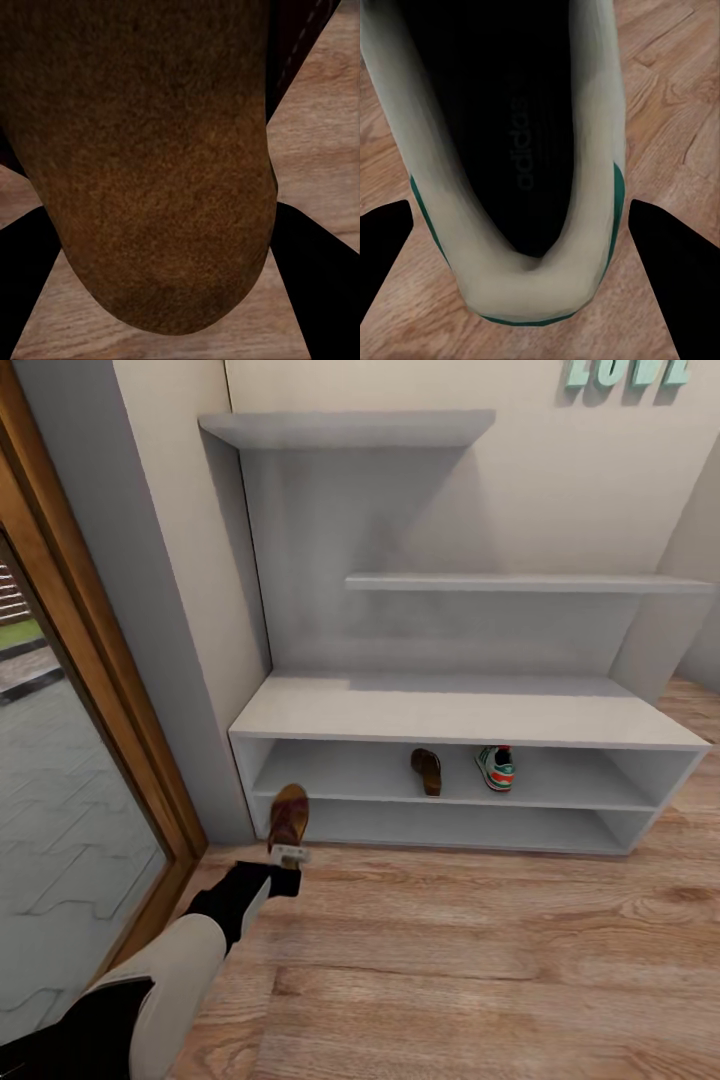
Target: Pick up the two gym shoes and the two sandals from the corridor floor and place them onto the hallstand (shoe rack) in the corridor, making sure they are on the rack and not on the floor. Arrange them so the two gym shoes are next to each other and the two sandals are next to each other.
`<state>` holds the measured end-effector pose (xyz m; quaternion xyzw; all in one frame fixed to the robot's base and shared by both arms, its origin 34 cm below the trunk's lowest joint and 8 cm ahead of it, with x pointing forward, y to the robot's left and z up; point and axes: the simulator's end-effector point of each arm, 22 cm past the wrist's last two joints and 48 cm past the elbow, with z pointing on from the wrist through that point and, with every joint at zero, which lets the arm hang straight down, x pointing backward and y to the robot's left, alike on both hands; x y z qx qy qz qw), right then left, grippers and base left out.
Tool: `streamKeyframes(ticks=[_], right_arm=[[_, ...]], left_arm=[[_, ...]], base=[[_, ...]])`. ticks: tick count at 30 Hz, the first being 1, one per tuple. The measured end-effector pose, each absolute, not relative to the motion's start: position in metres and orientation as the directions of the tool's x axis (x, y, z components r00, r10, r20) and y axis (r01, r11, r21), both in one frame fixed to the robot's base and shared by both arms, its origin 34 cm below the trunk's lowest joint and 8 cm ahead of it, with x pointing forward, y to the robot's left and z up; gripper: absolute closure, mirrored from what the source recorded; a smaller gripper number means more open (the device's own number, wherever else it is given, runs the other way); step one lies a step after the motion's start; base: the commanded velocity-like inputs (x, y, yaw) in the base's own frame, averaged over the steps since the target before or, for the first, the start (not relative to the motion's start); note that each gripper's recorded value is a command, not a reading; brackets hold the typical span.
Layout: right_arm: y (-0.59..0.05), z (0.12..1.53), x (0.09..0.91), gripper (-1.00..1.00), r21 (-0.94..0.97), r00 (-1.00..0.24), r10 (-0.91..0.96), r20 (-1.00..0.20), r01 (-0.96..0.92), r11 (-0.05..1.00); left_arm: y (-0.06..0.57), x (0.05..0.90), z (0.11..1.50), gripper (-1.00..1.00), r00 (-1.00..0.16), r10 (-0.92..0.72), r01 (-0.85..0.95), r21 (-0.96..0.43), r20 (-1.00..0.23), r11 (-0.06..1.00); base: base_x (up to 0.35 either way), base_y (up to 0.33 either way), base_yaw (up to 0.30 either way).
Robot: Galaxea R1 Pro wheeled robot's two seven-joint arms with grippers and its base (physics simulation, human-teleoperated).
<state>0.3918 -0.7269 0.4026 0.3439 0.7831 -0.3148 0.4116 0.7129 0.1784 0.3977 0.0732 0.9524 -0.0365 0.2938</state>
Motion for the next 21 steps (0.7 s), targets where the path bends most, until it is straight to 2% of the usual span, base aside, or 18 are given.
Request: streamKeyframes(ticks=[21], right_arm=[[-0.725, 0.365, 0.381, 1.0, -0.225, -0.444, 0.28, -0.851, 0.79, 0.57]], left_arm=[[0.173, 0.72, 0.394, 1.0, -0.869, 0.145, 0.192, -0.053, -0.473, 0.98]], base=[[0.0, 0.0, 0.0]])
